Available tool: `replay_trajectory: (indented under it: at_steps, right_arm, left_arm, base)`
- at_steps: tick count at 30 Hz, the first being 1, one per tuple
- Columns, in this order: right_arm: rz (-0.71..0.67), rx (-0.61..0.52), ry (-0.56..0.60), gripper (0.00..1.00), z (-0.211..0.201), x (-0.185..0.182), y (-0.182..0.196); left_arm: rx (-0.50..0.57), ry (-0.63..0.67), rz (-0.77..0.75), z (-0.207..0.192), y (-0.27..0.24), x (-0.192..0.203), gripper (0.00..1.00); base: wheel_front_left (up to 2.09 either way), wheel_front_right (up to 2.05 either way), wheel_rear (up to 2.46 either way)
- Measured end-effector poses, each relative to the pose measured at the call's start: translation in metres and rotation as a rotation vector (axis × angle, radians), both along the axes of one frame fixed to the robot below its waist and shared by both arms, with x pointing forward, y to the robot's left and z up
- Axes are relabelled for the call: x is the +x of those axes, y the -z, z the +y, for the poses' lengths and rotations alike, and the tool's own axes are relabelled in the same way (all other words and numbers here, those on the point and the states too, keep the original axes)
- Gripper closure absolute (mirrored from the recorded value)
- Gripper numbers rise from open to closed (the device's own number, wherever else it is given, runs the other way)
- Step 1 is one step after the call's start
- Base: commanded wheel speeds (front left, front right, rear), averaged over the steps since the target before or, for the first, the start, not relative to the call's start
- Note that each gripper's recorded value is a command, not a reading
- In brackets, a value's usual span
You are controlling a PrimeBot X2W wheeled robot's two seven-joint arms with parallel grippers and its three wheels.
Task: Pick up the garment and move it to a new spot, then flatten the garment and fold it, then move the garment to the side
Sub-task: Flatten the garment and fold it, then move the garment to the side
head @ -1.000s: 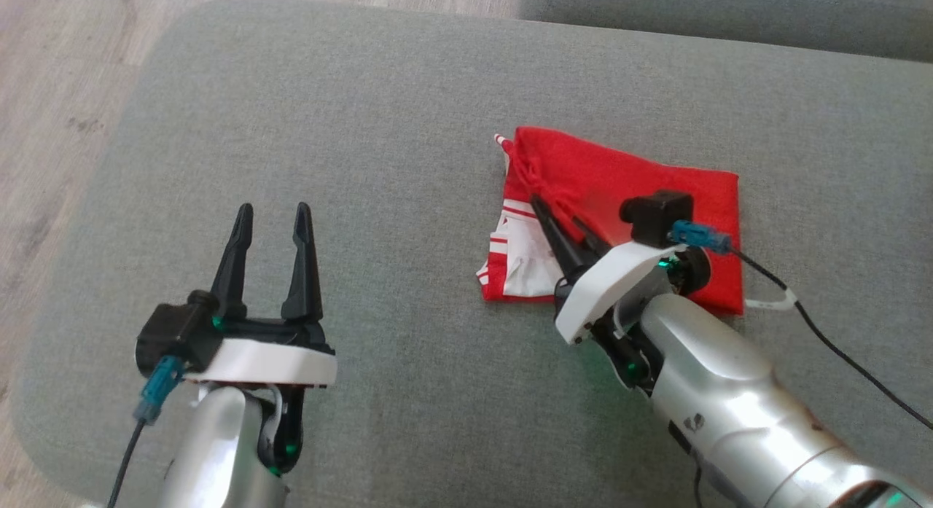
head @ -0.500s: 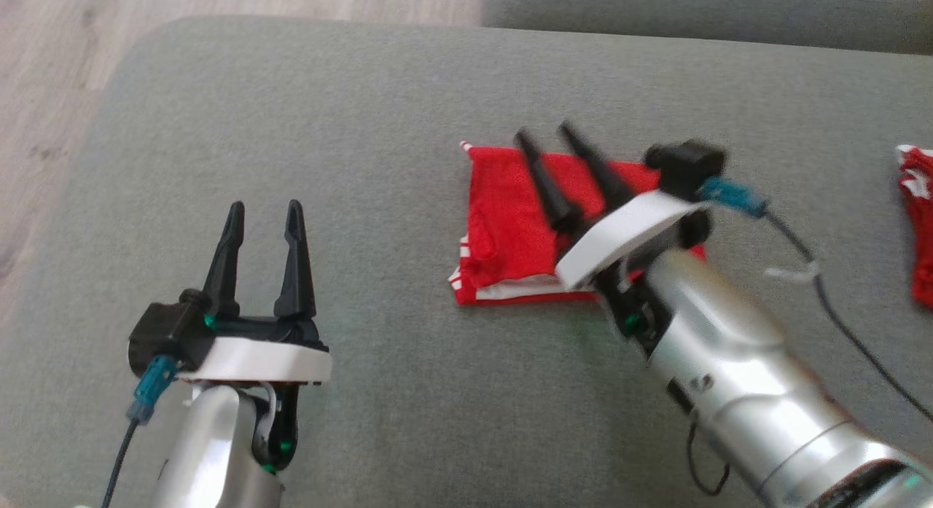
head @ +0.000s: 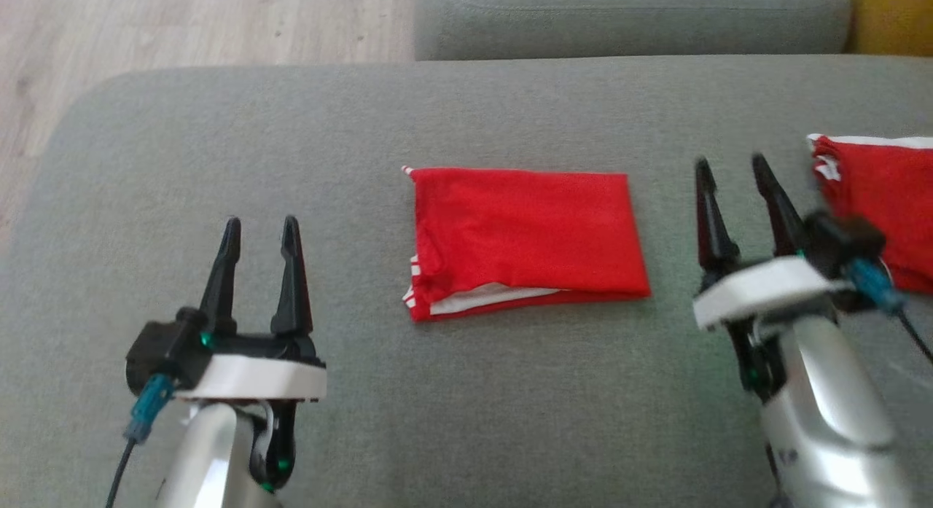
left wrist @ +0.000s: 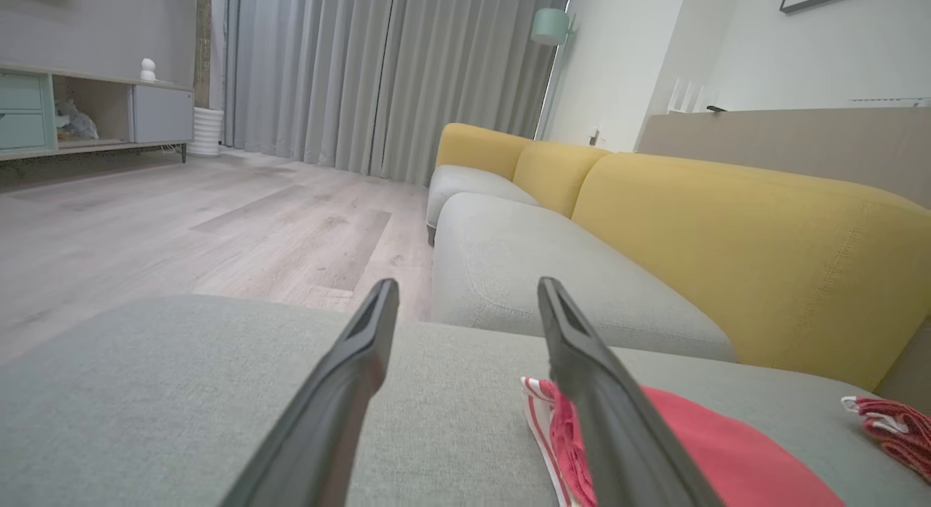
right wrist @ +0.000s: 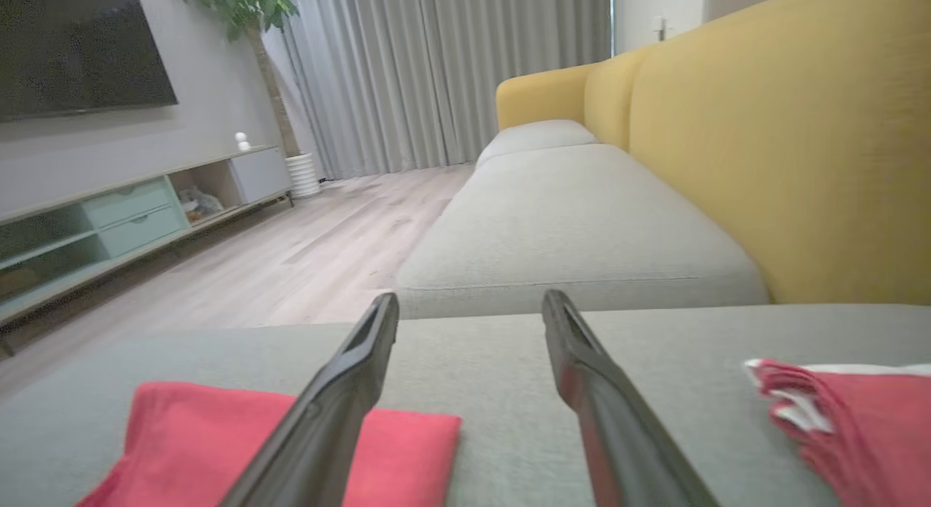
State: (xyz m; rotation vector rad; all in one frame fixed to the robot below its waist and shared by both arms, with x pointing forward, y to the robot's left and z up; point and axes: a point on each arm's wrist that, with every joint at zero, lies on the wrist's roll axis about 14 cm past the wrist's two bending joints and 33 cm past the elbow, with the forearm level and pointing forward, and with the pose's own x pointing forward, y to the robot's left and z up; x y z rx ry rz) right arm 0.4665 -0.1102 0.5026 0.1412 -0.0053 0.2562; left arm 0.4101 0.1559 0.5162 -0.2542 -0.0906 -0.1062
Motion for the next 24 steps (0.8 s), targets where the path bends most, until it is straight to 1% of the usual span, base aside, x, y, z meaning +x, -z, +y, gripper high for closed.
replay_trajectory:
  at_steps: [4,8,12,24]
  right_arm:
    - [-0.002,-0.028,0.075,0.00,-0.028,-0.023,0.007]
    - [-0.006,-0.033,0.111,0.00,-0.040,-0.041,0.009]
    - [0.025,0.037,0.147,0.00,-0.049,-0.055,0.018]
    - [0.023,0.046,0.135,0.00,-0.044,-0.058,0.018]
  left_arm:
    - [-0.005,0.021,0.019,-0.008,0.007,-0.004,0.00]
    - [-0.008,0.037,0.032,-0.014,0.012,-0.007,0.00]
    - [-0.036,0.016,0.049,-0.011,0.016,-0.007,0.00]
    - [-0.033,0.023,0.059,-0.014,0.020,-0.006,0.00]
  base:
    - [0.00,0.00,0.00]
    - [0.00,0.00,0.00]
    - [0.00,0.00,0.00]
    - [0.00,0.00,0.00]
